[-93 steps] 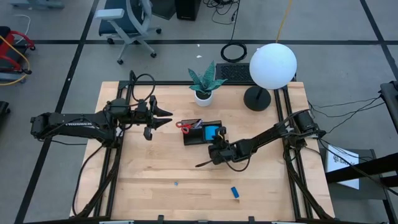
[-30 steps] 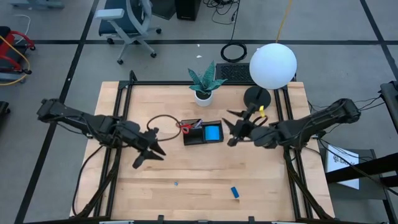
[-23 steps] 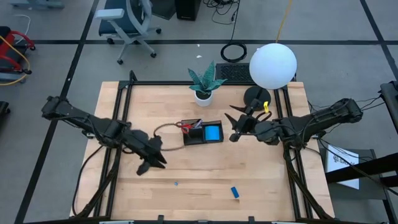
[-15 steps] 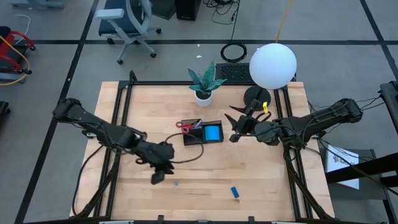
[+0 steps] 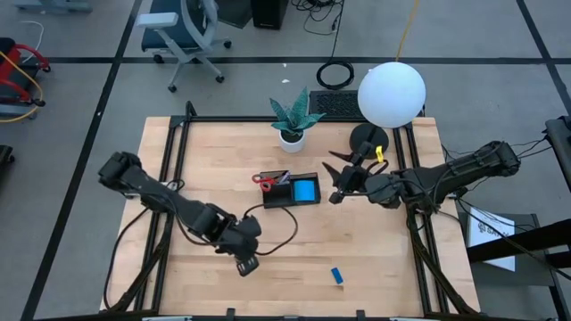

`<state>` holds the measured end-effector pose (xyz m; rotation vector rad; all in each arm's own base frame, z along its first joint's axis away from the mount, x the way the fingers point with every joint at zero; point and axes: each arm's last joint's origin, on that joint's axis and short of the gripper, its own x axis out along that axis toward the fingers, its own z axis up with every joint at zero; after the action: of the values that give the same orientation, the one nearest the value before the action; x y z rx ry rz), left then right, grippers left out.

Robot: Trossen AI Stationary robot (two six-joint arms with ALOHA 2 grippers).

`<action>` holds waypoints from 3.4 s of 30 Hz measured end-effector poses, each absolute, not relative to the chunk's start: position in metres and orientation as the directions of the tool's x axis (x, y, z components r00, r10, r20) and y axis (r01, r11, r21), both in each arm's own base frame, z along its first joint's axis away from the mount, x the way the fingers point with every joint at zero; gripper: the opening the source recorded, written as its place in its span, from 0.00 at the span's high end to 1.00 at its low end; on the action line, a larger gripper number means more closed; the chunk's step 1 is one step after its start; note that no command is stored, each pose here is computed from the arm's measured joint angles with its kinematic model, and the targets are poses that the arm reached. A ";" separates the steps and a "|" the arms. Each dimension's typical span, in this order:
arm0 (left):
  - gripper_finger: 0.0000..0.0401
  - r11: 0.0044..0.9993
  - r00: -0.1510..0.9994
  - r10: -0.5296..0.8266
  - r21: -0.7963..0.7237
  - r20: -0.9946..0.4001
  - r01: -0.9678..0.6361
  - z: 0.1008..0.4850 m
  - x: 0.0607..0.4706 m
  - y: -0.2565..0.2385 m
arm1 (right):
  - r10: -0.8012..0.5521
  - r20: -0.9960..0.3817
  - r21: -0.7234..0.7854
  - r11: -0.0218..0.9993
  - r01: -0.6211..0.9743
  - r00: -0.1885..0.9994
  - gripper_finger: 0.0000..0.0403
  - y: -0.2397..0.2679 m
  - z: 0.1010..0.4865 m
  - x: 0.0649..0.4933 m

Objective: Pick and place office supplies into organizer
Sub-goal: Put the blue binder clip into the bottom left section of the desk organizer

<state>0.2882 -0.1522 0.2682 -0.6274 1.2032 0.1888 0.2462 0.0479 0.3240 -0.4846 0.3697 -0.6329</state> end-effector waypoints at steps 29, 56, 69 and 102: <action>0.72 0.628 0.178 -0.173 -0.247 -0.969 -0.738 0.187 0.314 -0.185 | -0.644 -0.205 -0.587 0.684 0.434 0.737 0.61 0.046 0.320 0.245; 0.72 0.637 0.179 -0.103 -0.203 -0.979 -0.744 0.182 0.311 -0.183 | -0.600 -0.221 -0.573 0.718 0.395 0.769 0.61 0.047 0.320 0.246; 0.72 0.653 0.149 -0.115 -0.187 -0.982 -0.734 0.159 0.318 -0.190 | -0.598 -0.222 -0.573 0.719 0.393 0.770 0.61 0.048 0.320 0.246; 0.72 0.750 0.167 -0.090 -0.177 -0.982 -0.637 0.170 0.335 -0.201 | -0.536 -0.244 -0.554 0.761 0.338 0.808 0.61 0.050 0.319 0.247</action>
<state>0.3348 -0.2012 0.1701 -0.6567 1.3689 0.4320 0.2471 0.0496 0.3191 -0.5150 0.4071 -0.4901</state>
